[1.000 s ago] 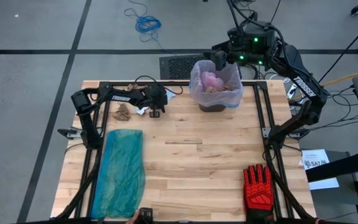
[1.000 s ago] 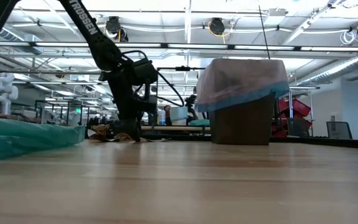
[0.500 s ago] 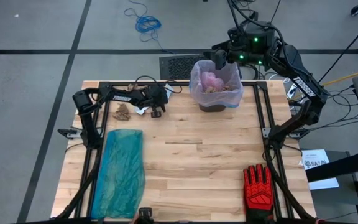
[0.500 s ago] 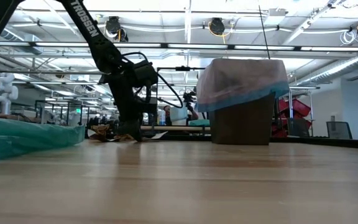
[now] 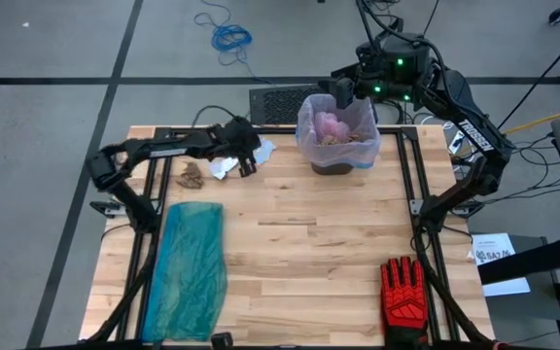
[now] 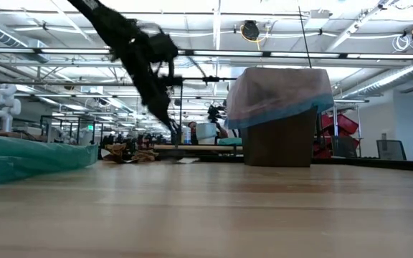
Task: Place trash/remove bag and relplace
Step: Put the white paper into the trash bin
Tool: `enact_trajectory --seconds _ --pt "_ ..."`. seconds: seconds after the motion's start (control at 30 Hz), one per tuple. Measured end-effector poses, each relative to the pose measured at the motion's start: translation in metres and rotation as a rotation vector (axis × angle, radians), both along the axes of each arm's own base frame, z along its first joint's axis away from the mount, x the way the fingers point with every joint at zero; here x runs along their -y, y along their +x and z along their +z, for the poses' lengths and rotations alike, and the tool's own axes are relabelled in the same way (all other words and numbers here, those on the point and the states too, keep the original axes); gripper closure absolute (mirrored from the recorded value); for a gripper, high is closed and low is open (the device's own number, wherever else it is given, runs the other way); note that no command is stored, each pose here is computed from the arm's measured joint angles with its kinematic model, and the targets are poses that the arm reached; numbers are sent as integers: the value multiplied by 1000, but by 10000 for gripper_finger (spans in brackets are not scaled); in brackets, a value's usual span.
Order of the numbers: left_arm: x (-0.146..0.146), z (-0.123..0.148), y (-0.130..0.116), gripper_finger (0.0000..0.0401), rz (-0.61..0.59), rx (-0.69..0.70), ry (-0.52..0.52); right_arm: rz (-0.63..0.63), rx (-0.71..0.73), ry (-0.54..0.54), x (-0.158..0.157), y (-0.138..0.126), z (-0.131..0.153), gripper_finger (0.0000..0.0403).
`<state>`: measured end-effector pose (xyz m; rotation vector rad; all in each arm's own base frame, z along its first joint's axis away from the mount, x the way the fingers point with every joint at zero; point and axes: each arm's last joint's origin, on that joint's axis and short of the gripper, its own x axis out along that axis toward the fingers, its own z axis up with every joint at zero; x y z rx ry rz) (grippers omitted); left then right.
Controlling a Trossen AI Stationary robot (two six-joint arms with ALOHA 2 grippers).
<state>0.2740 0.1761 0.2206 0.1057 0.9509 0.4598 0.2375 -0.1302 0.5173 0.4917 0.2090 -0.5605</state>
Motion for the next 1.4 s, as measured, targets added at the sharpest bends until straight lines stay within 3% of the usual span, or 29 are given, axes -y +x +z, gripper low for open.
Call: enact_trajectory --seconds 0.27,0.37,0.43,0.57,0.77,1.07,1.4 --pt "22 89 -17 401 47 368 -5 24 -23 -41 -1 1 0 129" --pt "26 105 -22 401 49 411 34 39 -34 -60 -3 1 0 129" --pt "27 105 -24 401 20 363 78 44 -38 -69 -3 2 0 129" --pt "26 90 -22 391 -68 187 135 46 -41 -74 -3 2 0 129" --pt "16 53 -8 331 -118 -49 145 44 -37 -67 -3 2 0 129" --pt "-3 -17 23 251 -174 -234 79 52 -31 -56 -6 3 0 129" --pt "-9 -62 33 244 -201 -346 15 61 -37 -56 -8 4 -1 129"
